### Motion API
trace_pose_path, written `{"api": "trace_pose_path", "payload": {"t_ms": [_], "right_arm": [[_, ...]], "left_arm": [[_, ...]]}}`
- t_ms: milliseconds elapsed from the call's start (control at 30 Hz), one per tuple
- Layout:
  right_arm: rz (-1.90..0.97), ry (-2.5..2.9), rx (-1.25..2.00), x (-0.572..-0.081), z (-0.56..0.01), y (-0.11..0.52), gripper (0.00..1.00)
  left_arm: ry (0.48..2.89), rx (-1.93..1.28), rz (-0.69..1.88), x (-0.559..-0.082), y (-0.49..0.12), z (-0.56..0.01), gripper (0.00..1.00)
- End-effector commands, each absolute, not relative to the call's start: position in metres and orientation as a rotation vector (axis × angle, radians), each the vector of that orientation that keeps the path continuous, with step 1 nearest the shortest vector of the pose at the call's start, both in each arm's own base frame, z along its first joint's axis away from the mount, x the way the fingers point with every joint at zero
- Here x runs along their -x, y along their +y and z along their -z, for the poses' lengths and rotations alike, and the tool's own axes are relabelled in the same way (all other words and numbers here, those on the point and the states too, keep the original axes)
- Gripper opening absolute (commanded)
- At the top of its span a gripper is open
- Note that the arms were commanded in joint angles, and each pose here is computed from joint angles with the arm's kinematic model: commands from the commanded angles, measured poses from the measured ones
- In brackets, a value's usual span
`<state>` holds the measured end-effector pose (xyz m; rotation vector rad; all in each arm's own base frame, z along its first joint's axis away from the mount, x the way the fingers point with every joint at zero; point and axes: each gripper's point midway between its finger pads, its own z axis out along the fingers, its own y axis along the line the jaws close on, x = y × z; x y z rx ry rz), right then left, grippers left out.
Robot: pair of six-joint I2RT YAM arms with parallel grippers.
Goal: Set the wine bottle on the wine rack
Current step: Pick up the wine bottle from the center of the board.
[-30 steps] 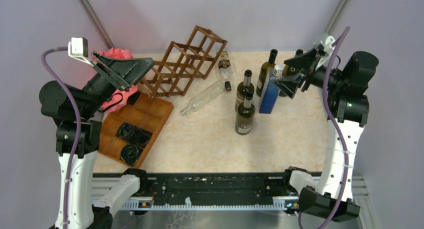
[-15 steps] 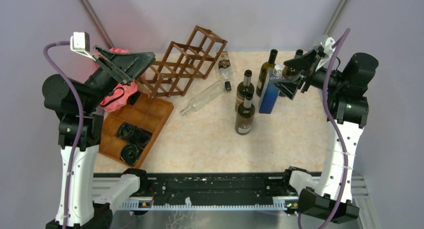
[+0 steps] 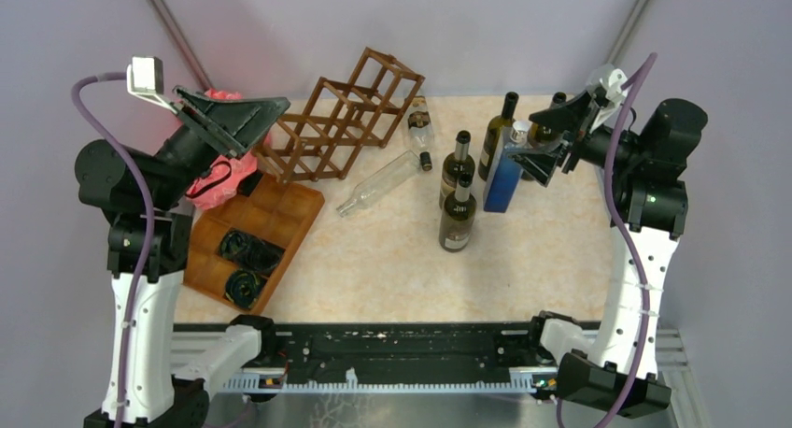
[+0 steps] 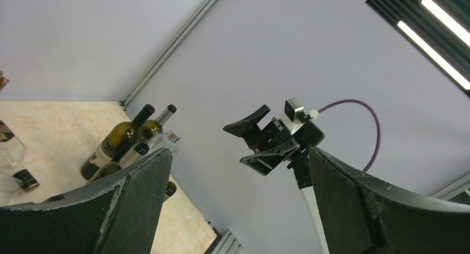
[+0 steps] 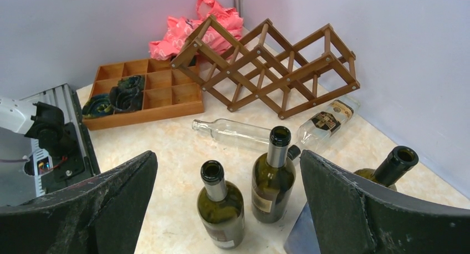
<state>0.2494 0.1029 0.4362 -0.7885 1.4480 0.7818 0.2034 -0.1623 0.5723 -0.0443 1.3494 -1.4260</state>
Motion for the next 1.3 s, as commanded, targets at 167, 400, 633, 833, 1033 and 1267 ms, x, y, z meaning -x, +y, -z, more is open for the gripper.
{"api": "trace_pose_path", "payload": {"t_ms": [167,400,633,833,1033,1267], "right_arm": [[-0.714,1.420,0.843,-0.235,-0.440,0.104,0.98],[-0.573,1.509,0.899,-0.223,-0.407,0.095,0.98],[-0.443,1.647,0.921,-0.213,-0.358,0.080,0.98],[-0.397,1.726,0.913,-0.203,-0.325,0.073,0.94],[-0.405,1.771,0.890,-0.200,-0.287,0.071,0.92],[-0.499,1.749,0.806,-0.225,-0.239,0.073,0.81]], "left_arm": [[1.269,-0.368,1.325,-0.191,-0.185,-0.500,0.99],[1.535,-0.457,1.431,-0.205,-0.203,-0.421,0.98],[1.758,-0.497,1.040,-0.237,-0.212,-0.337,0.95],[1.870,-0.687,0.756,-0.259,-0.225,-0.256,0.96],[1.703,-0.890,0.633,-0.272,-0.227,-0.215,0.98],[1.813,-0.967,0.537,-0.310,-0.235,-0.170,0.98]]}}
